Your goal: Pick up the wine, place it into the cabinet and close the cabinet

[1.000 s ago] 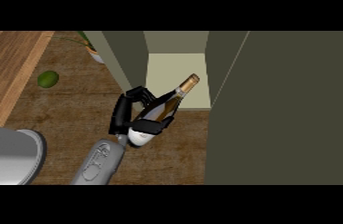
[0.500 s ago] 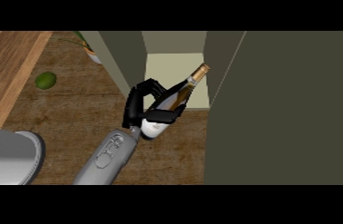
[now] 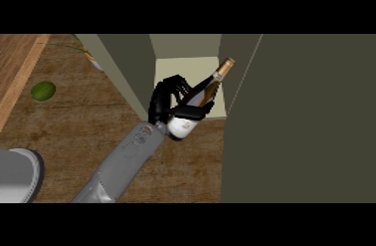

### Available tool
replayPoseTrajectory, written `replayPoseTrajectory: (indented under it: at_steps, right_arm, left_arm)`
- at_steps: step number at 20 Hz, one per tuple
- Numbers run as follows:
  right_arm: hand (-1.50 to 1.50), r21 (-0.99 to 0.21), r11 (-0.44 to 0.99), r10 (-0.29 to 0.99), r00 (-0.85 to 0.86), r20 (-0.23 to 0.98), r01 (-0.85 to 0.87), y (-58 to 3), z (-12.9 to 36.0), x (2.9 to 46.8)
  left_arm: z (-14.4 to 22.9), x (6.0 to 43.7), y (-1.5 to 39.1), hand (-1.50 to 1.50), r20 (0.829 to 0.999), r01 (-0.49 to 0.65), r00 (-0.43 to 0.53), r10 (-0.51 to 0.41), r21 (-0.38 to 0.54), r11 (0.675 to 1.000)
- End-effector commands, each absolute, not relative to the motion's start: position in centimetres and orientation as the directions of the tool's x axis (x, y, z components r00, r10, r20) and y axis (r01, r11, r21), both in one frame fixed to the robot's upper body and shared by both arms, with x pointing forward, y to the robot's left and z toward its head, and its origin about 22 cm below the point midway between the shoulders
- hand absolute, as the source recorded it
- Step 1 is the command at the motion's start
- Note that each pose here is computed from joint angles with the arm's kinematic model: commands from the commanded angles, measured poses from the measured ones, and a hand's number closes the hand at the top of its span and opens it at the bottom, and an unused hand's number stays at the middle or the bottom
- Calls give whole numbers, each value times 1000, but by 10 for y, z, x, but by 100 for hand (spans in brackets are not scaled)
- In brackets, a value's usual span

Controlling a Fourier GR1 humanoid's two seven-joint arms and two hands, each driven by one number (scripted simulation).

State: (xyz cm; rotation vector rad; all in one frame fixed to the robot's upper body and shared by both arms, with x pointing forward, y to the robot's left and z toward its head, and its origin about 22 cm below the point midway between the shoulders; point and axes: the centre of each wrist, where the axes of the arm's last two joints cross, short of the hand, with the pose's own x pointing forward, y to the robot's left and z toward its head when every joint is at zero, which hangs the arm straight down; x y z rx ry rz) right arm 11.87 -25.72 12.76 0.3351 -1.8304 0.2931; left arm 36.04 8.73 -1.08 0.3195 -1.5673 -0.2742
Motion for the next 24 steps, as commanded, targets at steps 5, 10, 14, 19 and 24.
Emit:
replayPoseTrajectory:
  at_steps: [5, 10, 14, 19, 24]
  right_arm:
    - [-150, 25, 888, -175, -287, 942, -459, -259, 143, 108]
    - [-150, 54, 898, -193, -281, 940, -436, -256, 143, 110]
    - [-150, 54, 896, -199, -290, 936, -441, -262, 136, 112]
    - [-150, 46, 885, -199, -286, 938, -464, -254, 144, 105]
    - [-150, 55, 886, -206, -284, 937, -461, -255, 131, 110]
  left_arm:
    - [-8, 386, 87, 150, 902, -80, 68, -426, 430, 899]
    - [-30, 385, 106, 150, 892, -87, 97, -442, 450, 889]
    - [-38, 383, 116, 150, 909, -160, 112, -402, 416, 895]
    - [-28, 394, 115, 150, 914, -189, 81, -397, 405, 895]
    - [-17, 401, 114, 150, 949, -248, 78, -305, 315, 916]
